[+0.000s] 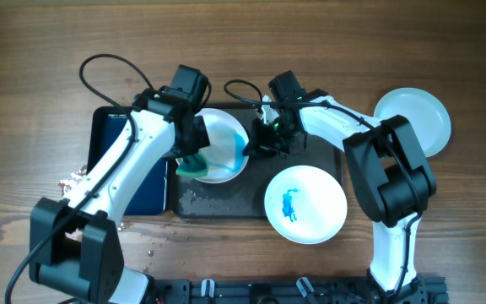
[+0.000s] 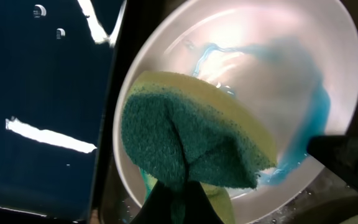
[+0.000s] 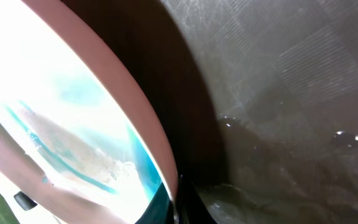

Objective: Clean dirty plates on tray and stack at the side
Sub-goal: 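Return the sponge to the water tray and release it with the left gripper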

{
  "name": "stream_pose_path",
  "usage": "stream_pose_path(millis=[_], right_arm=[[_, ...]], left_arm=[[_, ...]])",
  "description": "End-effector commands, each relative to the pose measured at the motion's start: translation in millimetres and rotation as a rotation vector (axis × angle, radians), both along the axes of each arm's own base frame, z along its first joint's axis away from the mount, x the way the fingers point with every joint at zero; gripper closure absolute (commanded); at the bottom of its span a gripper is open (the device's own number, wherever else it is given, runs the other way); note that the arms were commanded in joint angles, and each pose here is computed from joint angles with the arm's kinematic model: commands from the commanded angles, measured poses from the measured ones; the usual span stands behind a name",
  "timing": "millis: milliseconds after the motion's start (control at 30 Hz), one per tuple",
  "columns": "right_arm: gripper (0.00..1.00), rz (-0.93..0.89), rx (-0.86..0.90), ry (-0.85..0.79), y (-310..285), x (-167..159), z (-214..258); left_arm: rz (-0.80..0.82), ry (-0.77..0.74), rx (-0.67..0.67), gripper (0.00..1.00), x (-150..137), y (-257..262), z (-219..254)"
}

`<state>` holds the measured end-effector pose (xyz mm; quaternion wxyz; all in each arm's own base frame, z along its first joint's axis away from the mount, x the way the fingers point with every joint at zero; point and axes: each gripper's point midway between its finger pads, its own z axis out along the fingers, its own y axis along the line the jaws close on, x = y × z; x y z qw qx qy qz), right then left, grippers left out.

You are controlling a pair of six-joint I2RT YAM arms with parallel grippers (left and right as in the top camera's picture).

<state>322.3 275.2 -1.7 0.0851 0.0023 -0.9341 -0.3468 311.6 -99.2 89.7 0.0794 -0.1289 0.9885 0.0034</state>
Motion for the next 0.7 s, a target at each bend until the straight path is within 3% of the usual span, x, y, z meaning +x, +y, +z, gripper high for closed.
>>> stream_pose_path(millis=[0, 200, 467, 667], right_arm=[[0.95, -0.023, -0.155, -0.044, -21.0, 6.8, -16.0], [0.95, -0.001, -0.343, -0.179, -55.8, 18.3, 20.4], [0.95, 0.015, -0.363, -0.274, -65.6, 17.5, 63.1], [0.95, 0.040, -0.364, -0.281, -67.7, 12.8, 68.9]], left_arm=[[0.041, -0.034, -0.003, 0.96, 10.7, 21.3, 12.7], [0.198, -0.018, 0.004, 0.96, 15.0, 73.6, 12.1], [0.286, -0.003, 0.042, 0.96, 16.8, 125.7, 4.8], [0.281, 0.036, 0.078, 0.96, 15.3, 135.6, -34.4]])
